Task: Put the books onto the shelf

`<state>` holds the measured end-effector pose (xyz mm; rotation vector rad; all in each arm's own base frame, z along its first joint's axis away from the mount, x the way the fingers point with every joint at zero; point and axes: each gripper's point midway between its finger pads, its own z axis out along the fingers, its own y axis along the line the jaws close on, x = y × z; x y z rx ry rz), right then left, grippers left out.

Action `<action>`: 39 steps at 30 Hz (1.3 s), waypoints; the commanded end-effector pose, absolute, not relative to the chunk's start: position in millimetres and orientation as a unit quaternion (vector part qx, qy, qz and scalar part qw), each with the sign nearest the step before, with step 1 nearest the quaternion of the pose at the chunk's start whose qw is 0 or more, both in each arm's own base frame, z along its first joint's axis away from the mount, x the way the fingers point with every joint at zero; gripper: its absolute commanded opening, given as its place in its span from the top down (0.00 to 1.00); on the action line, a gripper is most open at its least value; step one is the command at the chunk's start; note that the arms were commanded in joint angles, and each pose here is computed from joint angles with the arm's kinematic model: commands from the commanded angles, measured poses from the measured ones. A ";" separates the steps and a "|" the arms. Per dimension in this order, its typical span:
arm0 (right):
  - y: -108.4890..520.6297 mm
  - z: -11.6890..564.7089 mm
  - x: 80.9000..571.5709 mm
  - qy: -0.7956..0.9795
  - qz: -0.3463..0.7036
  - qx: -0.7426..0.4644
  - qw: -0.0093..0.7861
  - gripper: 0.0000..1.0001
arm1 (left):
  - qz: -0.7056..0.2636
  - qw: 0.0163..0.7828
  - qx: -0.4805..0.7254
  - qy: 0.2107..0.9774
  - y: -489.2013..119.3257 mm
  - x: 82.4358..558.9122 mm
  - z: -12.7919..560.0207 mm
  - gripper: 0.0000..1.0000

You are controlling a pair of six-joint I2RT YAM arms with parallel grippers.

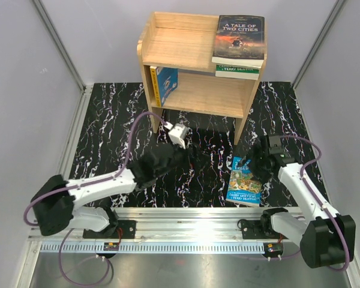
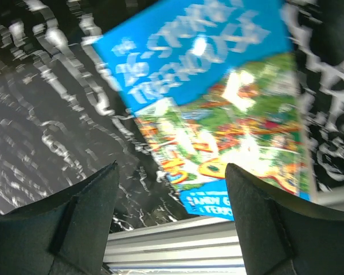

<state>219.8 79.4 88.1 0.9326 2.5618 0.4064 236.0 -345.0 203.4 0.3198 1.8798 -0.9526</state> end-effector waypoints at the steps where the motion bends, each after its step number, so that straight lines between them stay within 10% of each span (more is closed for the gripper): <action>1: 60.2 83.8 212.3 0.893 0.119 0.392 0.186 0.19 | -0.489 0.403 0.133 0.762 -392.1 212.1 188.0 0.01; 11: -12.8 81.9 225.7 0.857 -0.019 0.474 0.199 0.16 | -0.600 0.263 0.106 0.748 -476.8 202.2 144.1 0.01; 31: 44.1 8.1 232.3 0.823 0.182 0.519 0.138 0.36 | -0.554 0.183 0.130 0.802 -494.5 193.6 74.3 0.01; 35: 59.6 17.8 238.2 0.826 0.232 0.492 0.149 0.56 | -0.557 0.161 0.123 0.806 -491.8 184.2 59.1 0.01; 39: 81.8 44.8 248.3 0.827 0.298 0.443 0.177 1.00 | -0.560 0.154 0.119 0.805 -489.8 177.0 57.7 0.01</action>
